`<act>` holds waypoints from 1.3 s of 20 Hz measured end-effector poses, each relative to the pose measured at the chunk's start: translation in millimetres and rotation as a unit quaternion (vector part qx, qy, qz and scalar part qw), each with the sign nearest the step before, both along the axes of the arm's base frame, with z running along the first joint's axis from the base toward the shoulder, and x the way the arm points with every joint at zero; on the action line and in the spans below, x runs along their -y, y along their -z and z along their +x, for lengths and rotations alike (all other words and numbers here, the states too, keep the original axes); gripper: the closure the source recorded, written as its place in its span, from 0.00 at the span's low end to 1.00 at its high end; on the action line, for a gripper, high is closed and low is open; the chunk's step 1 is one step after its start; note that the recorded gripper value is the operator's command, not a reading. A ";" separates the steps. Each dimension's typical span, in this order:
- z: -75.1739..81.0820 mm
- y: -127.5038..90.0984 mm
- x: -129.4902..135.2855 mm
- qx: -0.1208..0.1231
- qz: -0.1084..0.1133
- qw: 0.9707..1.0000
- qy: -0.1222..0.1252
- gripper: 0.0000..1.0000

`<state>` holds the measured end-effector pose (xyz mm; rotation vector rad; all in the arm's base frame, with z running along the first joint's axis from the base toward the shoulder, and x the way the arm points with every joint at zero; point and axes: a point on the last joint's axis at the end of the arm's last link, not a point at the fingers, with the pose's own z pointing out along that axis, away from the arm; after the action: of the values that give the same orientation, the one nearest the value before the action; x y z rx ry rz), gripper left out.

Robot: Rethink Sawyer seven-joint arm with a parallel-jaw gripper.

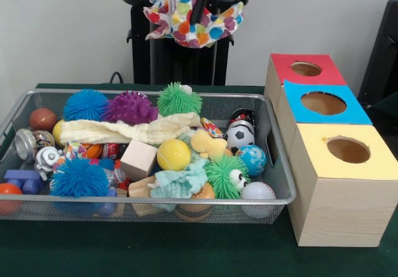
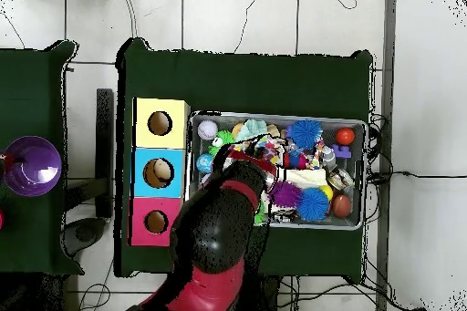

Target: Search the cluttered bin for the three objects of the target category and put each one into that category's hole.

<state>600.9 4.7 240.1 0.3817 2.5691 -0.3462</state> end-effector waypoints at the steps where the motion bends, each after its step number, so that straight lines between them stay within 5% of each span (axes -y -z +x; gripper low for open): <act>1: 2.1 -0.1 -0.8 0.003 0.003 1.000 0.004 1.00; 8: 20.7 2.7 -17.4 0.027 0.032 0.999 0.030 1.00; 16: 32.7 1.2 -35.8 0.045 0.037 0.997 0.045 1.00; 26: 39.4 0.0 -42.1 0.068 0.043 0.992 0.096 1.00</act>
<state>640.3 46.8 240.1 0.6635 2.4251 -0.2681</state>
